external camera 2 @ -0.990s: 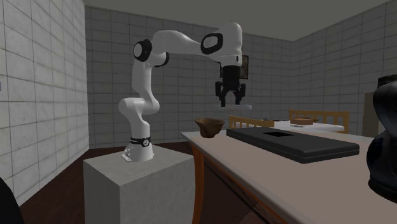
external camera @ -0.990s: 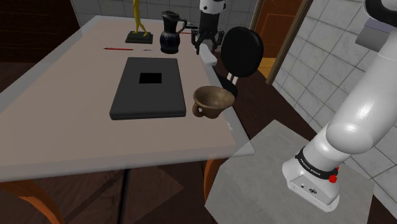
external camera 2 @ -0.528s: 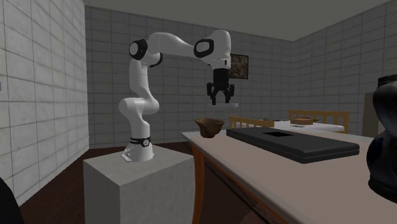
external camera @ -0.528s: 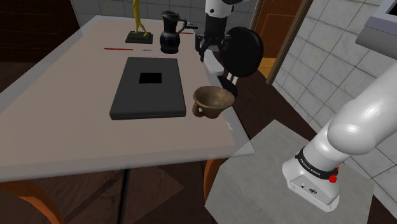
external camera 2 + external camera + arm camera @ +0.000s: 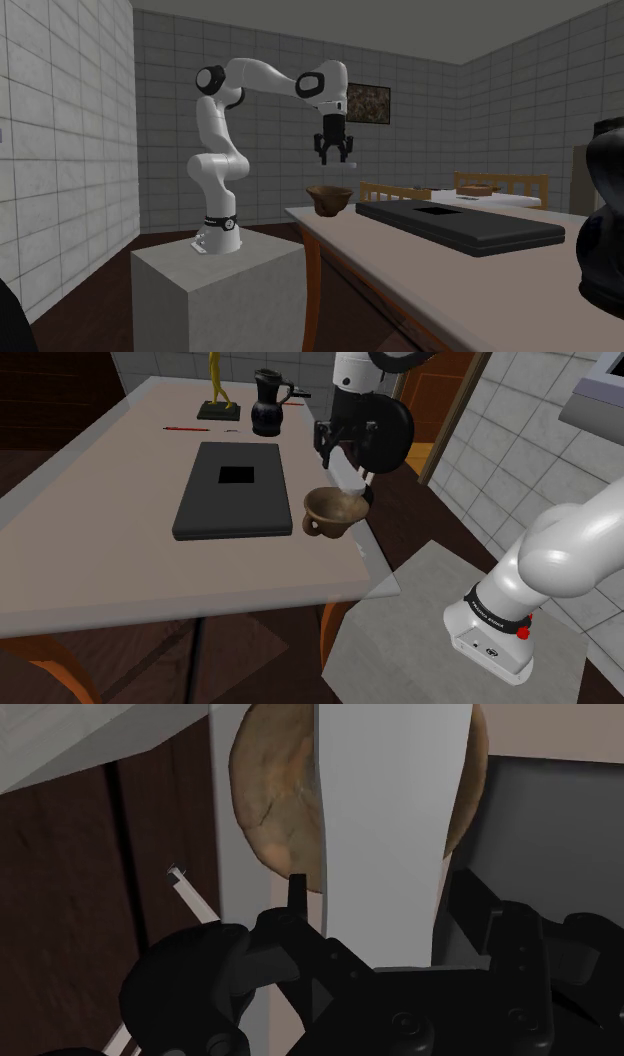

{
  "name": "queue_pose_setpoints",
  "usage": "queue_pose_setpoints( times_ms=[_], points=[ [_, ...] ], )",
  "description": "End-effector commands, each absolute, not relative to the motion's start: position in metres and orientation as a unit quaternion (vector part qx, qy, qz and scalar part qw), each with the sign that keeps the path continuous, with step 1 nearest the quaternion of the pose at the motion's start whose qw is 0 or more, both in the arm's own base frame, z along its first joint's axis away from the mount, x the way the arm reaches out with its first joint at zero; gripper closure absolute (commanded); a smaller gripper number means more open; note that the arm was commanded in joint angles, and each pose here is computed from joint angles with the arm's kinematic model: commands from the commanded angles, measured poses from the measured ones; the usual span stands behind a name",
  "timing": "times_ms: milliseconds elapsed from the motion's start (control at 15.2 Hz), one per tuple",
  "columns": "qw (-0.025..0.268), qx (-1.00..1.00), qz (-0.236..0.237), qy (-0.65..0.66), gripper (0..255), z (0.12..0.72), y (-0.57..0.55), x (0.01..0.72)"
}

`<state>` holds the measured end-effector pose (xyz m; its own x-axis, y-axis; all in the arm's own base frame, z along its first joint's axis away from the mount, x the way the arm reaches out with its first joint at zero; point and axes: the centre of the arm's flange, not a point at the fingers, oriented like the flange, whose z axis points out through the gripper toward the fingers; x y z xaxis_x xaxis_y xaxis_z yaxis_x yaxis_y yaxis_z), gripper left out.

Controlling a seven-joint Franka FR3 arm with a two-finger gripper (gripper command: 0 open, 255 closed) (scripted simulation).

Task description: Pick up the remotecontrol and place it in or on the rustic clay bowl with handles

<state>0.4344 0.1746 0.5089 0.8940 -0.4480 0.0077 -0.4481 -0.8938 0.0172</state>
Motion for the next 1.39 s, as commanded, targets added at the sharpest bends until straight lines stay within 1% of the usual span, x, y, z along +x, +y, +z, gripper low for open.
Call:
queue_pose_setpoints(
  times_ms=[0, 990, 1320],
  points=[
    [0.009, 0.973, 0.002, -0.231, 255, 0.513, 0.193, 0.403],
    [0.009, 0.973, 0.002, -0.231, 255, 0.434, 0.193, 0.403],
    [0.009, 0.973, 0.002, -0.231, 255, 0.434, 0.193, 0.403]
  ],
)
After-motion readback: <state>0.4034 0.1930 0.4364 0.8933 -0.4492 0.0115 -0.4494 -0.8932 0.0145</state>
